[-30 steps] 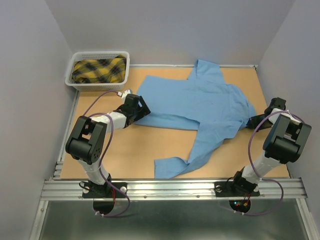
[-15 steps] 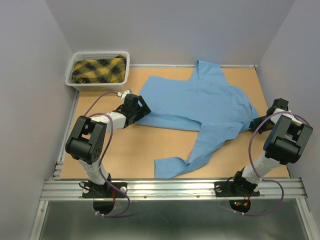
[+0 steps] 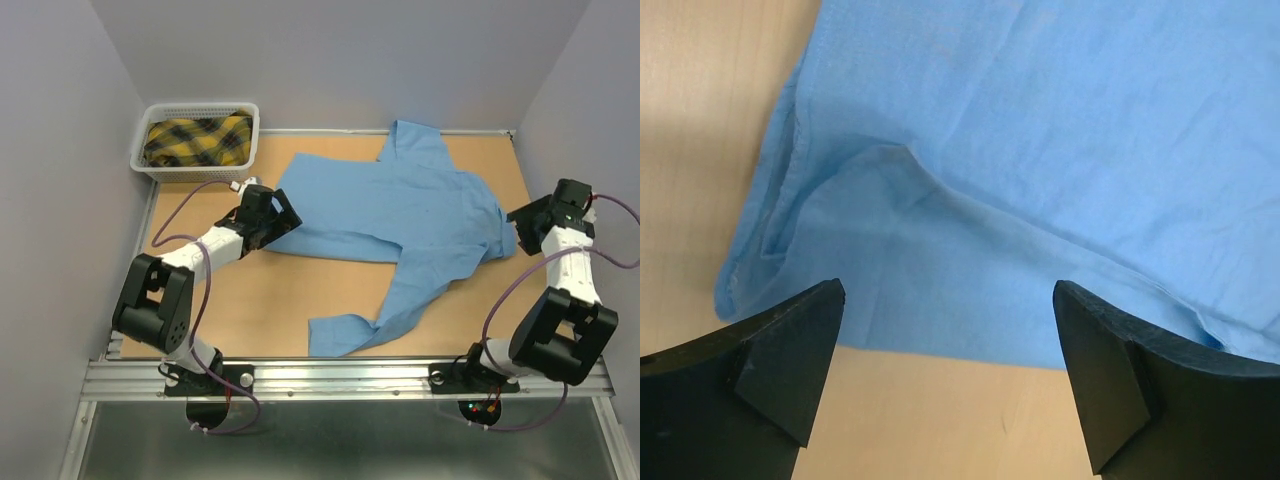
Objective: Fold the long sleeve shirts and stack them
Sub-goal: Fold the shirt
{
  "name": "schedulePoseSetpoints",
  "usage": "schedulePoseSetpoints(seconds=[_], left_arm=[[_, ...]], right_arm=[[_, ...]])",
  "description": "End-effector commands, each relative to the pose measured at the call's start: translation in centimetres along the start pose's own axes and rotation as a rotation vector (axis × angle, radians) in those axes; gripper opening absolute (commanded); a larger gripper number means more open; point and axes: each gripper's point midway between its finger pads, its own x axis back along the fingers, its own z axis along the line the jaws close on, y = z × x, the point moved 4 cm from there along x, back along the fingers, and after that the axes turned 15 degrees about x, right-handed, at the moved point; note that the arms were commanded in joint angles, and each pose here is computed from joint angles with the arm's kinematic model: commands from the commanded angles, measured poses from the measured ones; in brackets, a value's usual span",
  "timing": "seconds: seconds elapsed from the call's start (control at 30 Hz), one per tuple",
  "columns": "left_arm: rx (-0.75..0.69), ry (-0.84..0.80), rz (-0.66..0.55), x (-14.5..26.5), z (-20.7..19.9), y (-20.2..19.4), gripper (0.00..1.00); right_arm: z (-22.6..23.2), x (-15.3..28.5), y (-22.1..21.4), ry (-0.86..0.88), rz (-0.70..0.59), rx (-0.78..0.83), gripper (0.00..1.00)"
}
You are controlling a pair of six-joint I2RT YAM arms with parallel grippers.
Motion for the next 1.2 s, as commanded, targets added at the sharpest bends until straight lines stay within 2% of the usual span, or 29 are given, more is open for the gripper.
schedulePoseSetpoints(seconds=[0.0,0.13,0.23,0.4,0.63,0.83,1.0,1.1,1.17], left_arm=[[-0.038,-0.127,-0.072,4.2,-4.3,2.1,0.98],[-0.046,-0.123,-0.078,4.3,-4.0,2.0,0.97],[-0.055,-0.108,-0.053,2.9,-3.3,1.1,0.96],[-0.076,-0.085,-0.028,0.2,-3.6,0.8,0.96],[-0.087,-0.061,-0.024,-2.6,-4.7,1.3,0.95],[-0.086,-0.041,-0.043,-3.4,-5.1,2.0,0.95],[-0.091,-0.028,-0.060,-3.0,-4.8,2.4,0.95],[-0.147,-0.069,-0.063,-1.5,-5.6,2.7,0.95],[-0.245,-0.115,-0.083,0.8,-6.3,2.3,0.96]], right_arm=[[3.3,2.1,-1.5,0.113,-0.014,0.124,0.66],[4.4,2.8,-4.9,0.186,0.064,0.182,0.66],[4.3,2.5,-7.8,0.180,0.109,0.228,0.67],[4.2,0.8,-9.7,0.179,0.160,0.234,0.67],[5.1,-1.1,-9.7,0.187,0.189,0.215,0.67],[6.0,-2.2,-8.9,0.187,0.192,0.209,0.67],[6.9,-2.6,-8.0,0.189,0.182,0.185,0.67],[7.4,-2.0,-7.1,0.207,0.147,0.199,0.66],[7.7,-0.9,-6.4,0.231,0.111,0.214,0.66]])
